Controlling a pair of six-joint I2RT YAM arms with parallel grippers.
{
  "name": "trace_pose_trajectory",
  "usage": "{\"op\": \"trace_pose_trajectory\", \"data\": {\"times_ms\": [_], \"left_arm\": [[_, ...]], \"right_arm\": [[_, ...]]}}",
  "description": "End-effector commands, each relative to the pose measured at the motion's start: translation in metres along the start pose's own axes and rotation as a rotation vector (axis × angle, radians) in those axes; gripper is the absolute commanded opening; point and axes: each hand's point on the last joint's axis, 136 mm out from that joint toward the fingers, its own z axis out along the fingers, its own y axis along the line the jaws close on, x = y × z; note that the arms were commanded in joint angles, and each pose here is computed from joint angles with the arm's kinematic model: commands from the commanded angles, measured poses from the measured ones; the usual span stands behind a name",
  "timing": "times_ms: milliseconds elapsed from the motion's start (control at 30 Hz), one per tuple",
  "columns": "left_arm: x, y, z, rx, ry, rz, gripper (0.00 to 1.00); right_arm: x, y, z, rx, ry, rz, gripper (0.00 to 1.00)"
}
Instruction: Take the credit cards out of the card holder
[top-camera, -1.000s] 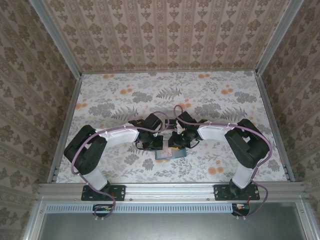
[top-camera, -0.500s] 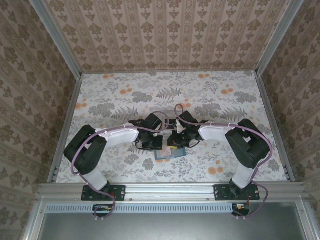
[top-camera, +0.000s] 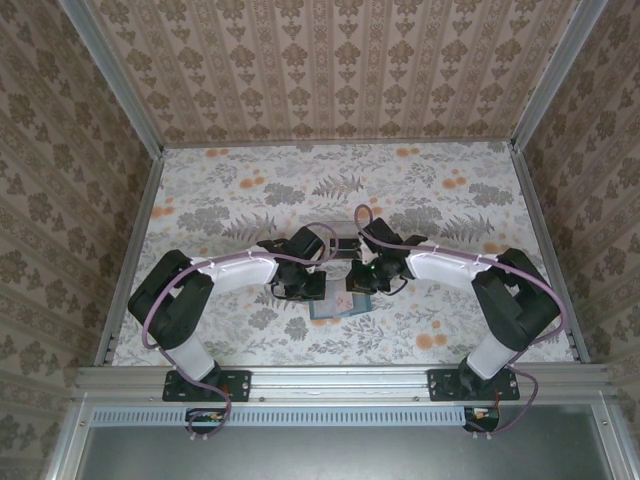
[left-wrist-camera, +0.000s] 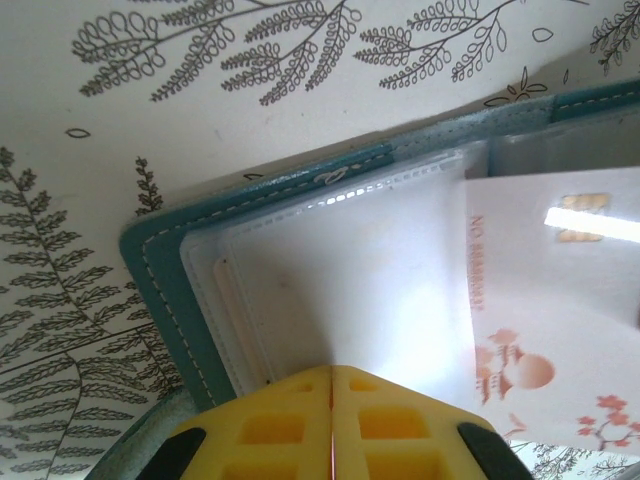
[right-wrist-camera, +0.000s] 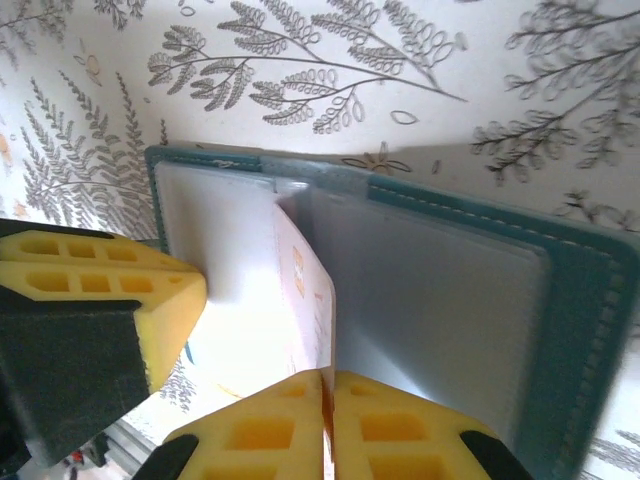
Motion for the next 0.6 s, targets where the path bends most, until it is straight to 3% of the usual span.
{"op": "trace_pose_trajectory", "data": {"times_ms": [0, 133, 367, 567], "left_arm": [[0.014, 0.017, 0.0, -0.07, 0.036, -0.004, 0.09], [0.013, 0.015, 0.0, -0.063, 0.036, -0.001, 0.09], [0.011, 0.012, -0.002, -0.054, 0.029, 0.004, 0.1], [0.01, 0.01, -0.003, -0.048, 0.022, 0.004, 0.1]], "right_arm": [[0.0, -0.018, -0.015, 0.119, -0.019, -0.025, 0.11], [-0.003, -0.016, -0.018, 0.116, -0.036, -0.032, 0.11], [-0.001, 0.01, -0.001, -0.047, 0.005, -0.004, 0.14], [0.002, 0.012, 0.002, -0.053, 0.022, 0.007, 0.18]]}}
